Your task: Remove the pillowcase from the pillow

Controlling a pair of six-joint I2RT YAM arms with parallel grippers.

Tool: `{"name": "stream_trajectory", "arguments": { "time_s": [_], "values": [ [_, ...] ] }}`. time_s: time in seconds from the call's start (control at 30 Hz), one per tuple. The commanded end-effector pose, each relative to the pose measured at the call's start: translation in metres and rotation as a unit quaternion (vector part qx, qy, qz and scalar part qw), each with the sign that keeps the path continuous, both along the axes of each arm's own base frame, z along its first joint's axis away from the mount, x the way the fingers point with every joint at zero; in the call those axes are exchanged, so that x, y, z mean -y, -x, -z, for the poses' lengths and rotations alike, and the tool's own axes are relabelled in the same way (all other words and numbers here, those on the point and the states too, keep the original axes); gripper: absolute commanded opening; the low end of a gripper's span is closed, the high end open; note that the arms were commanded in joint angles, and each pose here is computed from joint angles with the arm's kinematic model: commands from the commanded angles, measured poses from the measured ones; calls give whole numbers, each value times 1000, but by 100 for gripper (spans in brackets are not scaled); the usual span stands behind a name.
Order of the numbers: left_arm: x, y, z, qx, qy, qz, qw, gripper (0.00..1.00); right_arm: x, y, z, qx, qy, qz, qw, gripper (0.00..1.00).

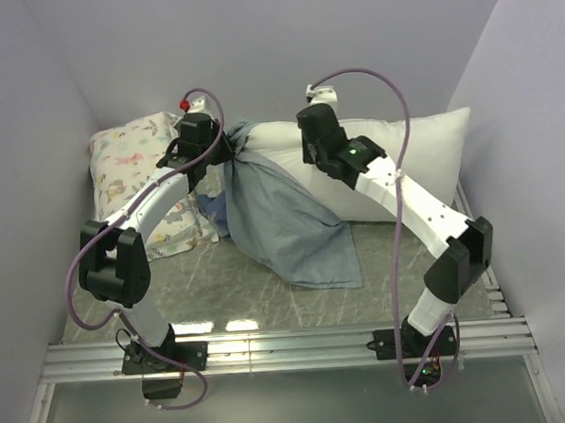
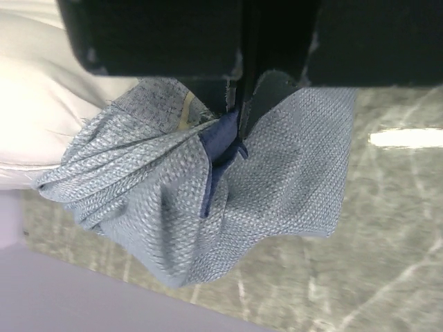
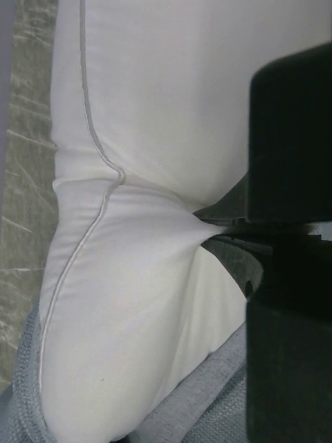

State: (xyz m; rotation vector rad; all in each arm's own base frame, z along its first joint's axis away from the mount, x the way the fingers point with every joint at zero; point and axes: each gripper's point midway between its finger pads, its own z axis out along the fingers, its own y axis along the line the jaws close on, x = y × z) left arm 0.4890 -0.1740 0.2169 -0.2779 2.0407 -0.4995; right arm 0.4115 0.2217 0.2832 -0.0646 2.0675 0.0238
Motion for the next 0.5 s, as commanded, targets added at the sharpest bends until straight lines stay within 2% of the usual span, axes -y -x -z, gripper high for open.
{"name": "stream_trajectory", "arguments": {
  "time_s": [0.0, 0.13, 0.47],
  "values": [
    [-60, -9, 3, -5, -24, -88, 996, 0, 73, 19, -77, 78, -27, 84, 993, 0],
    [-63, -14, 4, -7, -25, -88, 996, 0, 98, 31, -102, 100, -48, 101, 989, 0],
    [-82, -22, 8, -23, -29, -89, 995, 0, 135, 41, -119, 117, -60, 136, 982, 0]
  ]
}}
